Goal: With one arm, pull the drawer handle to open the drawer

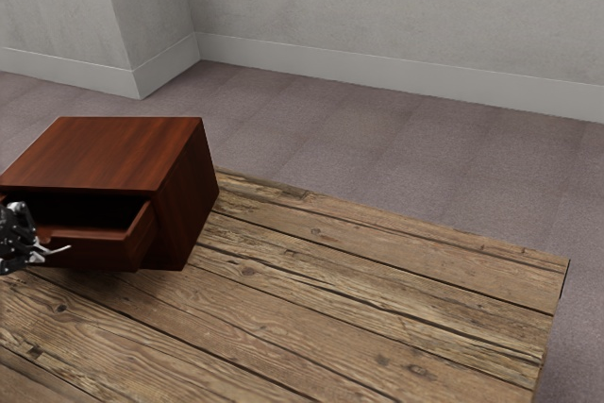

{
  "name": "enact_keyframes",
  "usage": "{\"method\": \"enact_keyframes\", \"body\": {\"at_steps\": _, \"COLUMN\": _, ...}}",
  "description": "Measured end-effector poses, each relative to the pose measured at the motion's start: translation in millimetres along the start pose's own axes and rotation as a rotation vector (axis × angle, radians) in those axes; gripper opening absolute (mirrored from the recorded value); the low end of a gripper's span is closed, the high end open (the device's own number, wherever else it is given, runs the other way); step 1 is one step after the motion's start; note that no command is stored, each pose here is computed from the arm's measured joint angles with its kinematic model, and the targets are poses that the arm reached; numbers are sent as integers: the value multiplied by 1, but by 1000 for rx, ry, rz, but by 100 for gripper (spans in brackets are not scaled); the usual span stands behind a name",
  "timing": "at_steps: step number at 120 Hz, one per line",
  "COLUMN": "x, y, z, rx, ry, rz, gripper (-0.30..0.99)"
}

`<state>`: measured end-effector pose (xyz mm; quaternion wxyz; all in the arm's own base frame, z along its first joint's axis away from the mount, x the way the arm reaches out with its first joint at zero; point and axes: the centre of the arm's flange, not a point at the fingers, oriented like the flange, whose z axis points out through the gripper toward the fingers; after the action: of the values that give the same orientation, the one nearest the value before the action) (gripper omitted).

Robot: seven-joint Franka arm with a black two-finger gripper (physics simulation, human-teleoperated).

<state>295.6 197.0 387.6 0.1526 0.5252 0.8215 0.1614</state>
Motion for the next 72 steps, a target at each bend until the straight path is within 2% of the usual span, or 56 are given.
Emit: {"method": "enact_keyframes", "body": {"at_steps": 72, "x": 1, "y": -14, "z": -9, "rx": 72, "ry": -3, "rz": 3, "gripper": -9}}
